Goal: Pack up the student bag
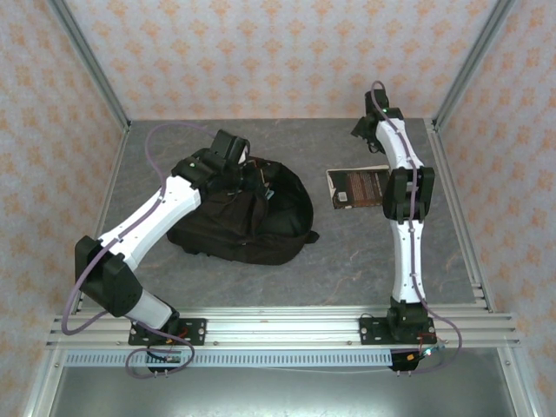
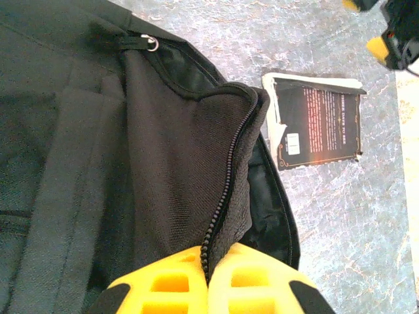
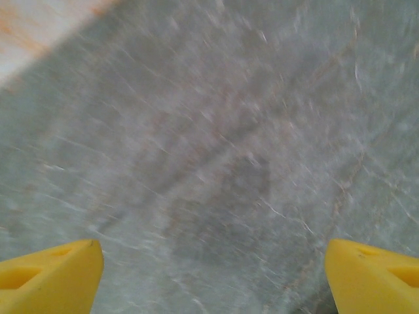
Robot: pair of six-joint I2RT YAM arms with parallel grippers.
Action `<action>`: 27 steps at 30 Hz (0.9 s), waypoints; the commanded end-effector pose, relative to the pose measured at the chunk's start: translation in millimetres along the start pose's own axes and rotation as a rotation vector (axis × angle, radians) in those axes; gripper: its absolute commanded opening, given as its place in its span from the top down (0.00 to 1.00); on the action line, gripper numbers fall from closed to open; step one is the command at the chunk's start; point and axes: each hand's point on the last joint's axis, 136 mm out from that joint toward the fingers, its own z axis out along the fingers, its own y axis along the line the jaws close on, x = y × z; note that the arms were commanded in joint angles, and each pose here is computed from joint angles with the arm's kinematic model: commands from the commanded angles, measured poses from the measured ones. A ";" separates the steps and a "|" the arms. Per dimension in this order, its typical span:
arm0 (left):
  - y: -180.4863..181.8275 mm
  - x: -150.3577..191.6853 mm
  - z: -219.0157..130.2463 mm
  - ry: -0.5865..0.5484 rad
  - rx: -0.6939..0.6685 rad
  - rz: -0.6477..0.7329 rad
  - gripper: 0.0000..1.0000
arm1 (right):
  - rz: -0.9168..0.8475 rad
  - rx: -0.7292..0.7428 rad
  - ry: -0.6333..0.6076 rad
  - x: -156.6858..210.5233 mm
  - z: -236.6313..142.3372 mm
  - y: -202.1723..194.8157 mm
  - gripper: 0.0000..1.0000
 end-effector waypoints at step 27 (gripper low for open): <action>79.2 -59.3 -32.0 -0.183 -0.186 -0.184 0.88 | 0.242 -0.131 0.365 211.3 -57.8 -86.7 0.23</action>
